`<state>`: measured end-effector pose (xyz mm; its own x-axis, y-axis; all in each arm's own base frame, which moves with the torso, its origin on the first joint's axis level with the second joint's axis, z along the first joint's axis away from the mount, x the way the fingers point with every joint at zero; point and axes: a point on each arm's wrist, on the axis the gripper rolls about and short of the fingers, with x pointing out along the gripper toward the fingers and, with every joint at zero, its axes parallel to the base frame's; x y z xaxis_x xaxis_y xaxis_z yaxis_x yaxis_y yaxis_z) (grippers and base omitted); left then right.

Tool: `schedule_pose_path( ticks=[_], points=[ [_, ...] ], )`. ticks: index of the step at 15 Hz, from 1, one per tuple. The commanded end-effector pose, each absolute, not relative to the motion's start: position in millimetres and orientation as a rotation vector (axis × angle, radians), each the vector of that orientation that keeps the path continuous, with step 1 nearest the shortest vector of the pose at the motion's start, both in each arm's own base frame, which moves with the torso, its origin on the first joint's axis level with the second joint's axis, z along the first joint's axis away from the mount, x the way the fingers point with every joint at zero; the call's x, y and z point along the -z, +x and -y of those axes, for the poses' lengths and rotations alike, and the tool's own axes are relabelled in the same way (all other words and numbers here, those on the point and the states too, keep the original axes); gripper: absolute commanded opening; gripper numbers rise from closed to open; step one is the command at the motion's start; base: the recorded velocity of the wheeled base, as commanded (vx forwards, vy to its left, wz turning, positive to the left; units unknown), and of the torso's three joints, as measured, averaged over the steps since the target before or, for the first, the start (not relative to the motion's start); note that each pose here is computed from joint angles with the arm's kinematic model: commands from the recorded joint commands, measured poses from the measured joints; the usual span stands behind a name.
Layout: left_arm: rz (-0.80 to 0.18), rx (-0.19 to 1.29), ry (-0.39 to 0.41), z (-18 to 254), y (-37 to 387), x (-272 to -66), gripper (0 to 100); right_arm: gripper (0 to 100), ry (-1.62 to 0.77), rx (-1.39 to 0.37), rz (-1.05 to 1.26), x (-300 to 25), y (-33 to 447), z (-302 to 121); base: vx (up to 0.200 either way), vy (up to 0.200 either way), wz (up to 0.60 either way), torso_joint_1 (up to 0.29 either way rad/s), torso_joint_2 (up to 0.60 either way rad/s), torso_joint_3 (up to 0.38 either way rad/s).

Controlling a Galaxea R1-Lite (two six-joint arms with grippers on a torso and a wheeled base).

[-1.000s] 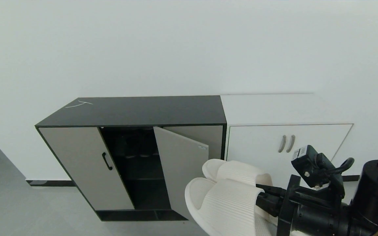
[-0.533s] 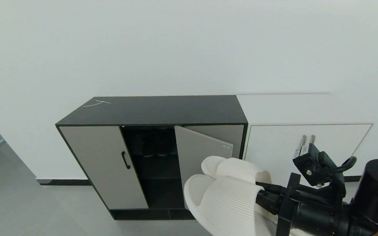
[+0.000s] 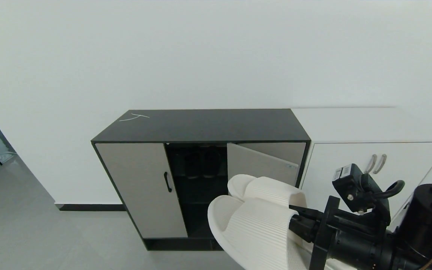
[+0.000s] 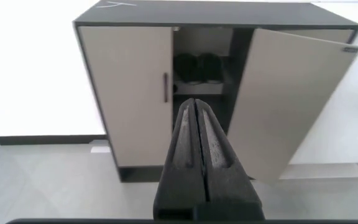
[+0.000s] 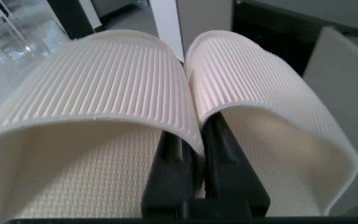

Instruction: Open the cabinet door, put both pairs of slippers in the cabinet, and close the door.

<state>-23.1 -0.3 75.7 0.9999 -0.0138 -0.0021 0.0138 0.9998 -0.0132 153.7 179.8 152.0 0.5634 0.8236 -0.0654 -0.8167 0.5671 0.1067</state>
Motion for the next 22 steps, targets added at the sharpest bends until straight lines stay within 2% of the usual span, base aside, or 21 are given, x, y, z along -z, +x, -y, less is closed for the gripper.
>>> schedule_pose_path(
  ticks=[1,14,17,22],
  points=[
    [-0.003,0.014,-0.014,0.3,-23.0,-75.7,0,0,0.06,-0.966,-0.126,-148.1,154.7,-181.2,0.0,0.2,0.0,0.002,0.0,0.002],
    [-0.003,0.014,-0.014,0.3,-23.0,-75.7,0,0,0.05,-0.966,-0.139,-144.7,152.0,-178.6,0.0,0.2,0.0,0.002,0.0,0.002],
    [-0.003,0.014,-0.015,0.3,-23.0,-75.7,0,0,0.049,-0.965,-0.142,-144.0,152.5,-178.7,0.0,0.0,0.0,0.0,0.0,0.0],
    [-0.003,0.014,-0.015,0.3,-23.0,-75.7,0,0,0.051,-0.965,-0.138,-144.5,152.3,-178.4,0.2,0.0,0.0,0.0,0.0,0.006]
  ],
)
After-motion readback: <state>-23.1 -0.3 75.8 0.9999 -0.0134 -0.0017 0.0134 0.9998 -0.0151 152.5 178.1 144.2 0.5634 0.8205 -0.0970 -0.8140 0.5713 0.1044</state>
